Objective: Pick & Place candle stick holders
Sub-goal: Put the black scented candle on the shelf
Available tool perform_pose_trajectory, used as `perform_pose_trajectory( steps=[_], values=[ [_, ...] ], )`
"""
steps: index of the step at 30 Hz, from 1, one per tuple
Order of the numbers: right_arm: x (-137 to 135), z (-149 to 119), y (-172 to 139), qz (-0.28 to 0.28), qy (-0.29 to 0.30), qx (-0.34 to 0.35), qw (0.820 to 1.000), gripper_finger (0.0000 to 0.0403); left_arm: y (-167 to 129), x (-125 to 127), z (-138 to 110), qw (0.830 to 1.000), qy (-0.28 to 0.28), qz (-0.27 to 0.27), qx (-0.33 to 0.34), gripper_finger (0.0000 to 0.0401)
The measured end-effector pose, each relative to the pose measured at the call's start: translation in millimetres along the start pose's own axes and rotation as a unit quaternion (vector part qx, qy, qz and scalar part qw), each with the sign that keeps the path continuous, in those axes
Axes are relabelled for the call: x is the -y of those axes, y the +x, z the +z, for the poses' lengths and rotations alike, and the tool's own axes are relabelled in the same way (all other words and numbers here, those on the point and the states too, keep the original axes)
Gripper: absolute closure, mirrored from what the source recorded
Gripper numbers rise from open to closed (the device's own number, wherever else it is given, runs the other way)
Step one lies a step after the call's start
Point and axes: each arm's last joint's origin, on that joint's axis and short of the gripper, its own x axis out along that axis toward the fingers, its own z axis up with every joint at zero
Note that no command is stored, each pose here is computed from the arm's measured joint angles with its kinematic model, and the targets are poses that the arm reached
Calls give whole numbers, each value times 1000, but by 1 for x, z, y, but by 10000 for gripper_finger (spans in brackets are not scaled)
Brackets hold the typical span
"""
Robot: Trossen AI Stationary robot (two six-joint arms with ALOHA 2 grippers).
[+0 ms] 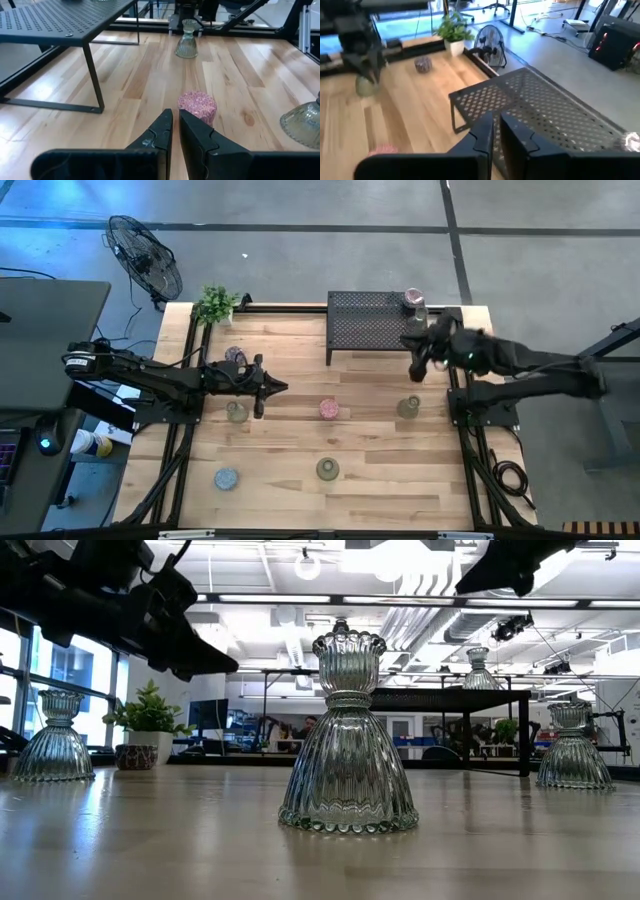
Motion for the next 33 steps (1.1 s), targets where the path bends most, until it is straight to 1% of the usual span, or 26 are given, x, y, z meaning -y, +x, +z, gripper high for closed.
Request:
perform_pose_trajectory(
  steps=[2, 5, 8, 10, 12, 15, 17, 19, 22, 24, 26, 28, 30, 33],
  values=[
    [-14, -3, 2, -1, -15, -7, 1000, 385, 0, 0, 0, 1000, 0, 0, -1, 374],
    [-36, -6, 5, 18, -37, -13, 999, 400, 0, 0, -1, 1000, 0, 1, -7, 374],
    [-59, -10, 6, 44, -52, -8, 998, 395, 0, 0, -2, 1000, -8, 1, -15, 374],
    [-73, -12, 7, 62, -60, -5, 996, 395, 1, 0, -2, 999, -32, 5, -39, 374],
    [-84, -15, 9, 71, -68, -2, 995, 399, 1, -1, 3, 996, -54, 22, -72, 374],
    [-98, -19, 11, 74, -77, 1, 994, 401, -4, -2, 10, 987, -49, 49, -148, 374],
    [-105, -22, 13, 78, -82, 0, 994, 399, -10, -6, 21, 977, -46, 68, -196, 374],
    [-109, -24, 16, 81, -86, -3, 993, 399, -19, -14, 36, 966, -55, 91, -237, 374],
    [-114, -27, 18, 82, -91, -6, 992, 402, -35, -29, 51, 938, -78, 139, -309, 374],
    [-115, -27, 20, 81, -92, -7, 992, 402, -46, -41, 58, 914, -108, 178, -347, 373],
    [-115, -27, 20, 79, -94, -7, 992, 400, -54, -54, 61, 891, -144, 214, -373, 371],
    [-115, -27, 20, 74, -94, -5, 993, 401, -59, -65, 60, 875, -179, 222, -391, 364],
    [-114, -27, 20, 70, -95, -4, 993, 402, -63, -75, 57, 865, -210, 220, -400, 350],
    [-114, -27, 20, 71, -95, -4, 993, 401, -64, -87, 52, 853, -233, 227, -409, 315]
  ],
)
